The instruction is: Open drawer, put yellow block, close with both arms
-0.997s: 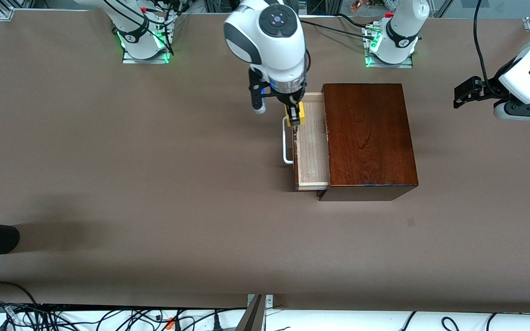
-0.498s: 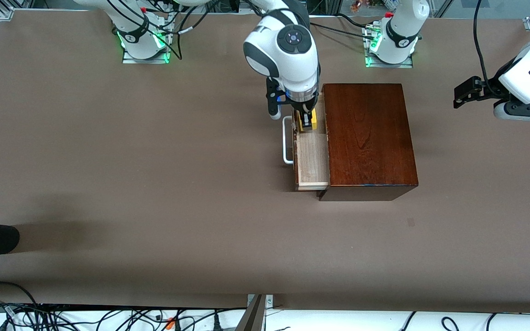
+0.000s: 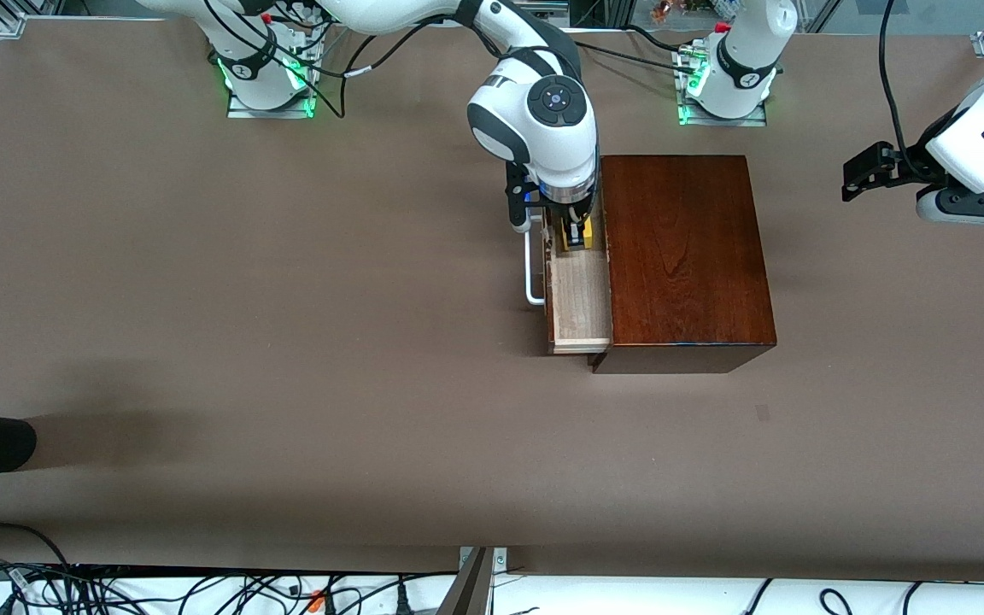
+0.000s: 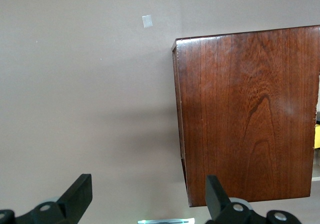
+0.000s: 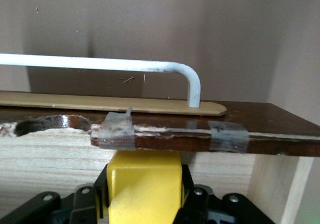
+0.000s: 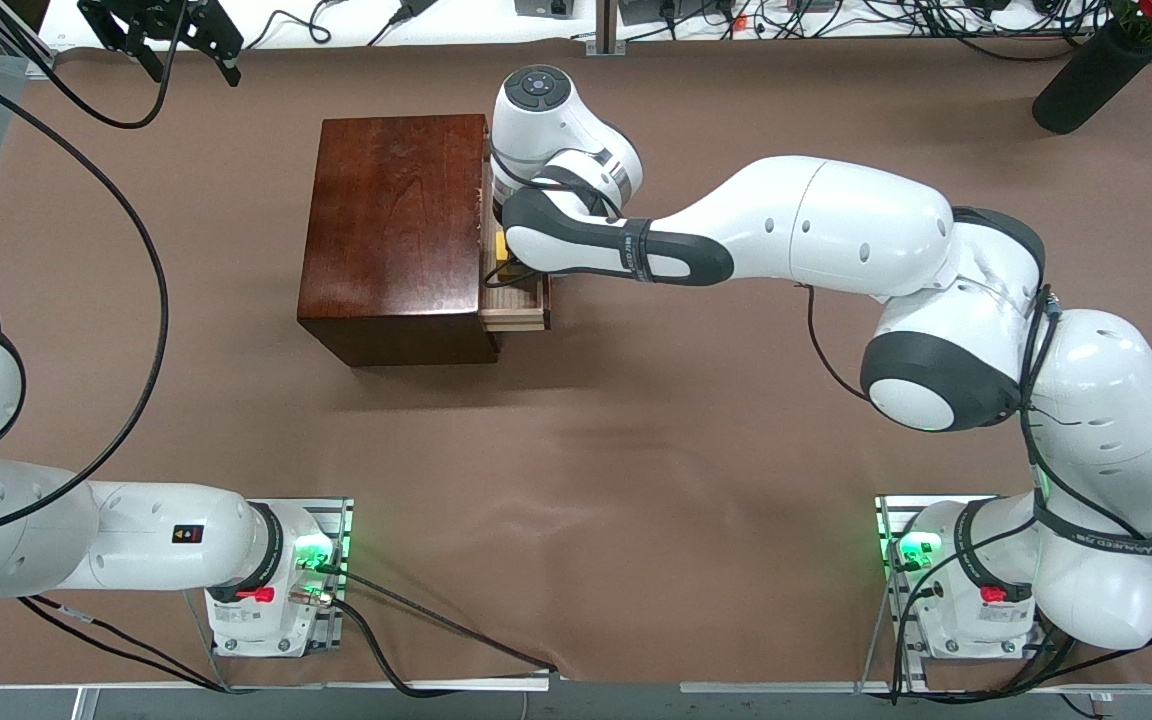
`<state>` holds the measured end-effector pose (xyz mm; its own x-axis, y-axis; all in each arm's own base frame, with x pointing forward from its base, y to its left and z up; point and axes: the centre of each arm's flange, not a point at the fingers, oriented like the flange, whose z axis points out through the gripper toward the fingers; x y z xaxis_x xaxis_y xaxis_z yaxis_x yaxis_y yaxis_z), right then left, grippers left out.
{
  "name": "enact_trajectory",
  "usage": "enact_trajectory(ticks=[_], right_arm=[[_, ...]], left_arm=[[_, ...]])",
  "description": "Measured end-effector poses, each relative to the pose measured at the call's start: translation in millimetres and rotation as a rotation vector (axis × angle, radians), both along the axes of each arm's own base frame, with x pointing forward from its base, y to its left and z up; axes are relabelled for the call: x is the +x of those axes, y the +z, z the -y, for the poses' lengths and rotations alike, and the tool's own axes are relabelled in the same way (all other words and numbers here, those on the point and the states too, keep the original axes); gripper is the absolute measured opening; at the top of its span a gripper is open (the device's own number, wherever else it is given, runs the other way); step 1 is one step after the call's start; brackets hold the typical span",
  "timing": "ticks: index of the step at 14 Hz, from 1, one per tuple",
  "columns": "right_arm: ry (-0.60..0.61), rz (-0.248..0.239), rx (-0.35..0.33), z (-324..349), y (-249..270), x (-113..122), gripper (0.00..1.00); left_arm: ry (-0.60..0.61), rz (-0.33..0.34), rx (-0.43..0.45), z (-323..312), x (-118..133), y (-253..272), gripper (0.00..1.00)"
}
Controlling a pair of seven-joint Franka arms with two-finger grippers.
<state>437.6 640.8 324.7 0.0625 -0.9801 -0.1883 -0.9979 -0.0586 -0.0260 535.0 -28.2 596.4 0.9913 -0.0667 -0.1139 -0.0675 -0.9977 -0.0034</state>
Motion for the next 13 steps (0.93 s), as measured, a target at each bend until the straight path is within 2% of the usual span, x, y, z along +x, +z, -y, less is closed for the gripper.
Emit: enact_trajectory(ticks=[4,6,9,11,13], right_arm=[[-0.001,-0.007,-0.012,0.8,9.4,1.7,0.99],[0.001,-0.015,-0.028,3.3,31.0,2.8,1.0],[0.016,-0.012,-0.052,18.9,96.3,2.8,1.0],[0.098,-0.011,-0.087,47.1,140.0,10.7,1.0],[0.226,-0.023,-0.131,89.6,176.7,28.0,1.0]], left_arm=[[0.0,0.0,0.0,-0.1,0.0,0.0,1.0],[0.0,0.0,0.0,-0.1,0.0,0.0,1.0],[0.0,0.0,0.0,-0.2,0.0,0.0,1.0],[0.001,0.0,0.0,-0.4,0.0,0.0,1.0],[0.001,0.0,0.0,-0.3,0.0,0.0,1.0]])
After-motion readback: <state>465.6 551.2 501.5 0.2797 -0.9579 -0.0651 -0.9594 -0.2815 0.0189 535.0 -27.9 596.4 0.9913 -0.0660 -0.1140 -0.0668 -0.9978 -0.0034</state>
